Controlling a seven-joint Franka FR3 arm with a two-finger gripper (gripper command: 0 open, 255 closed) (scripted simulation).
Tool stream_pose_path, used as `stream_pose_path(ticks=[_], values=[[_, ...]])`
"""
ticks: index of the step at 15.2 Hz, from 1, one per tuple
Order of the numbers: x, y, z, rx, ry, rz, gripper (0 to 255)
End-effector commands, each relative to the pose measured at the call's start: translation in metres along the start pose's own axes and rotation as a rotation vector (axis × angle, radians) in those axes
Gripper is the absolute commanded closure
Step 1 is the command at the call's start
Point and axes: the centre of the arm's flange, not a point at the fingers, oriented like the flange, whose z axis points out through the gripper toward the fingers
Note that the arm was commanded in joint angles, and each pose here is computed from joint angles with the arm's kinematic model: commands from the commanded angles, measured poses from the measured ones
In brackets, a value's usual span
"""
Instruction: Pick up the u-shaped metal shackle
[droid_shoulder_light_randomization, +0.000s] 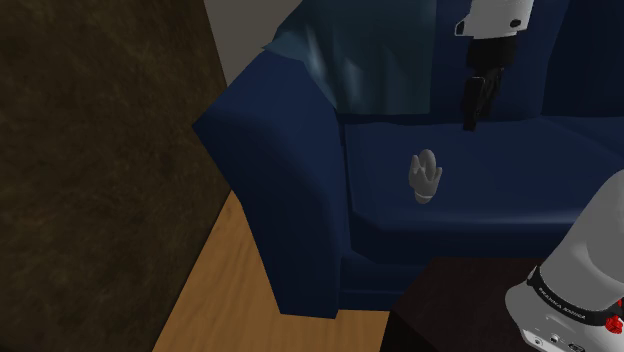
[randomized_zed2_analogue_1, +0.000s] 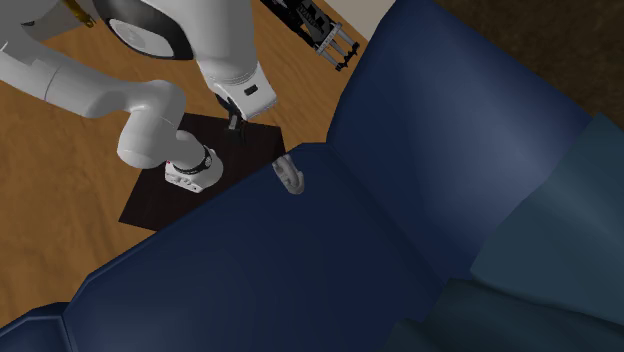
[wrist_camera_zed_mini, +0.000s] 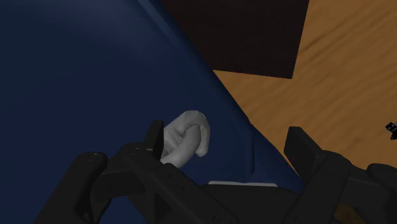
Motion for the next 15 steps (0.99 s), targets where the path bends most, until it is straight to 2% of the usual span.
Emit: stream_pose_path(ticks=[1, 8, 15], values=[[0.0, 0.0, 0.0, 0.0, 0.0, 0.0, 0], [0.08, 0.04, 0.056, 0.071, -0.081, 0.261, 0], [0.142, 0.093, 0.122, 0.143, -0.163, 0.522, 0]])
